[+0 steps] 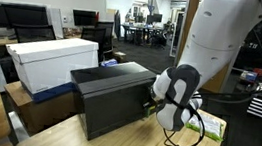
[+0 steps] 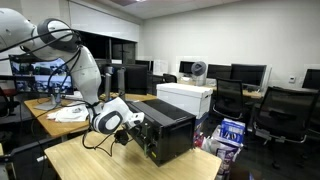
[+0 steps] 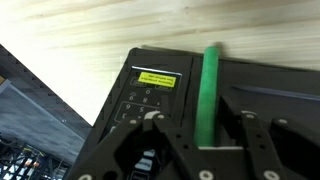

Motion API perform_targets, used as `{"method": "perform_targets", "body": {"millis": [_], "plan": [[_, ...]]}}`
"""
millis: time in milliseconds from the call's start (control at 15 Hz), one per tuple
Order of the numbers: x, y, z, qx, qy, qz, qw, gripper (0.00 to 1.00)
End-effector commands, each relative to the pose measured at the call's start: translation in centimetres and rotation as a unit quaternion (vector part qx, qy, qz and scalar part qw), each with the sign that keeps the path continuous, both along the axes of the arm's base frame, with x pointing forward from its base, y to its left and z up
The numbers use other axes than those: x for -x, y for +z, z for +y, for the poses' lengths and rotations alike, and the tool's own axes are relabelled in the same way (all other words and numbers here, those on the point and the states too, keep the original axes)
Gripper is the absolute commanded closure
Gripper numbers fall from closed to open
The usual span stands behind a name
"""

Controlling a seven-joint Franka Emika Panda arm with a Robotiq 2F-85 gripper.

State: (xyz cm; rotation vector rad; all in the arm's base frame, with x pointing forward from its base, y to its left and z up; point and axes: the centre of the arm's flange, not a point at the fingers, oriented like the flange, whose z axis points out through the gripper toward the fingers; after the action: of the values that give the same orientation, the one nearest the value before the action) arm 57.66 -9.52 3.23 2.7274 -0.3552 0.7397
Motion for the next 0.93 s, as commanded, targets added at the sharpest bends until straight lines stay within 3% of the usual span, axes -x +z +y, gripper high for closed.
{"method": "perform_targets", "body": {"millis": [0, 200, 267, 600, 733, 867], "plan": [[1.2, -0.5, -1.0, 0.013, 0.019, 0.005, 0.9997, 0.77], [1.3, -0.7, 0.1, 0.009, 0.032, 0.008, 0.9994, 0.95], [1.4, -0.6, 0.5, 0.008, 0.036, 0.008, 0.9993, 0.96], [1.0, -0.3, 1.1, 0.013, 0.013, 0.006, 0.9998, 0.94], [2.0, -0.5, 2.1, 0.015, 0.010, 0.032, 0.9993, 0.94], [4.4, -0.9, 3.5, 0.021, 0.044, 0.068, 0.9965, 0.94]]}}
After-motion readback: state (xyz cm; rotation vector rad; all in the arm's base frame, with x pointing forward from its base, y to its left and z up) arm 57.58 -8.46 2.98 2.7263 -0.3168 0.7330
